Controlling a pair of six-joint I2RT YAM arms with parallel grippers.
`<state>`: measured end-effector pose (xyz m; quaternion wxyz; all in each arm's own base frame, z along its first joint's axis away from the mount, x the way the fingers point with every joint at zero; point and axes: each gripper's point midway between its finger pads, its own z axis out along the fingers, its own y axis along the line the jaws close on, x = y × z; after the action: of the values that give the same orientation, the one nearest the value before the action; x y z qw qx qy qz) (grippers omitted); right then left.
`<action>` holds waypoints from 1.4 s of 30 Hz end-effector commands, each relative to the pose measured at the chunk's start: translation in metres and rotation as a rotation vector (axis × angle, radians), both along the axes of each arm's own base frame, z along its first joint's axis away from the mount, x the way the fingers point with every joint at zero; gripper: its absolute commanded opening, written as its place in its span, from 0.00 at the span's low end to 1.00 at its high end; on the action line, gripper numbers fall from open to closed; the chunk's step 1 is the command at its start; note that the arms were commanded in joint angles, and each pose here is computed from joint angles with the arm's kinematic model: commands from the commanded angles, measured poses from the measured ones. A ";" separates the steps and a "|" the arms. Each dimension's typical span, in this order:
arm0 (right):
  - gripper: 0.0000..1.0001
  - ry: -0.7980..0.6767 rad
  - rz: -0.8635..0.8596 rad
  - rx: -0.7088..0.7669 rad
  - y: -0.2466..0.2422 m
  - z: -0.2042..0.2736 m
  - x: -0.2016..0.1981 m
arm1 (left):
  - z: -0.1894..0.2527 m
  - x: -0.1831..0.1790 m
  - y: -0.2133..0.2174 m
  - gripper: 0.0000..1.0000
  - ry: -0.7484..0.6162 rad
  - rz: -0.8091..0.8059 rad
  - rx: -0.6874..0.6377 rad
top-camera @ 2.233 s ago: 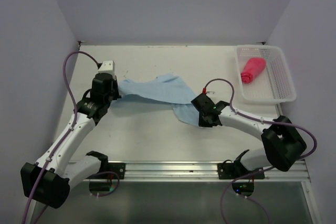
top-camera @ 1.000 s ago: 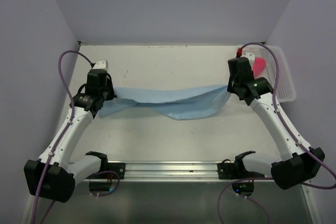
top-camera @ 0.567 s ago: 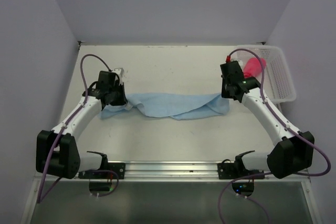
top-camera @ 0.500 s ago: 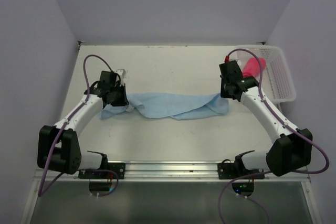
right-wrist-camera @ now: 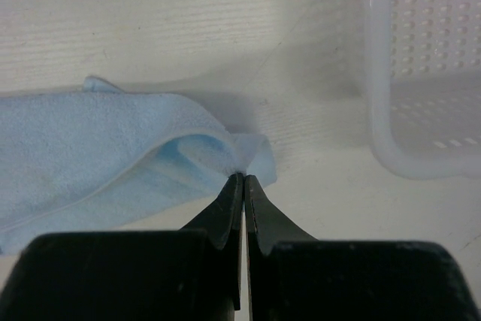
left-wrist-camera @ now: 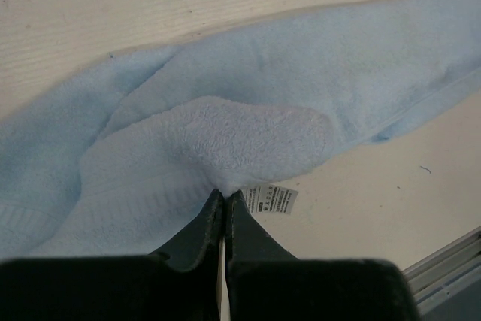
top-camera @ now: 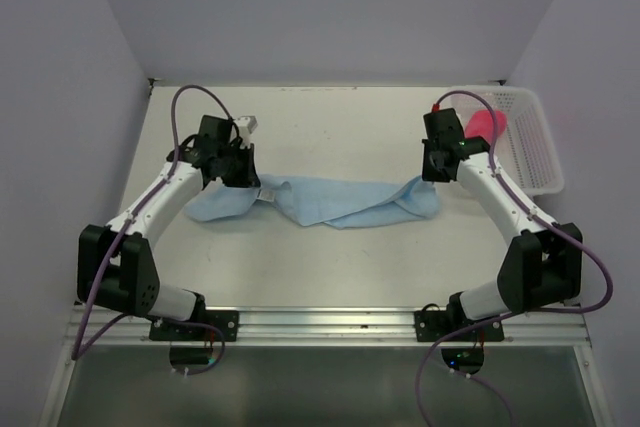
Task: Roll the towels
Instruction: Flatten the towel
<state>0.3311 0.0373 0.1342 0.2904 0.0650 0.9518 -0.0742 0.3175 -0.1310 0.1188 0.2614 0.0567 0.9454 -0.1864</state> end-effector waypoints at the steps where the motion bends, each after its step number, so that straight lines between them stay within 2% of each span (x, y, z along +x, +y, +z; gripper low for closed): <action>1: 0.00 -0.056 0.036 0.039 0.009 0.016 0.017 | 0.027 -0.019 -0.015 0.00 -0.016 -0.074 -0.048; 6: 0.00 -0.058 0.033 0.044 0.010 0.017 0.015 | 0.034 -0.055 -0.037 0.00 0.023 -0.164 -0.176; 13: 0.00 -0.066 0.025 0.061 0.012 0.019 0.016 | 0.059 -0.082 -0.059 0.00 0.019 -0.250 -0.307; 14: 0.00 -0.065 0.026 0.068 0.013 0.020 0.015 | 0.063 -0.090 -0.067 0.00 0.024 -0.288 -0.359; 20: 0.00 -0.066 0.031 0.061 0.012 0.020 0.017 | 0.059 -0.109 -0.083 0.00 0.061 -0.376 -0.416; 23: 0.00 -0.064 0.031 0.066 0.013 0.018 0.020 | 0.040 -0.112 -0.082 0.00 0.097 -0.369 -0.346; 25: 0.00 -0.058 0.032 0.075 0.015 0.015 0.022 | 0.022 -0.104 -0.071 0.00 0.111 -0.312 -0.254; 29: 0.00 -0.050 0.032 0.079 0.018 0.010 0.028 | -0.002 -0.076 -0.049 0.00 0.078 -0.193 -0.088; 30: 0.00 -0.048 0.033 0.080 0.018 0.010 0.029 | -0.007 -0.066 -0.039 0.04 0.060 -0.148 -0.024; 34: 0.00 -0.033 0.037 0.076 0.019 0.004 0.034 | -0.013 -0.036 -0.037 0.17 0.039 -0.108 0.039; 42: 0.00 -0.012 0.039 0.072 0.020 -0.003 0.046 | -0.038 0.002 -0.035 0.25 0.063 -0.083 0.146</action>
<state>0.3583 0.0533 0.1160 0.2684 0.0585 0.9603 -0.0481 0.2911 -0.1673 0.0740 0.1792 0.1038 0.9660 -0.1546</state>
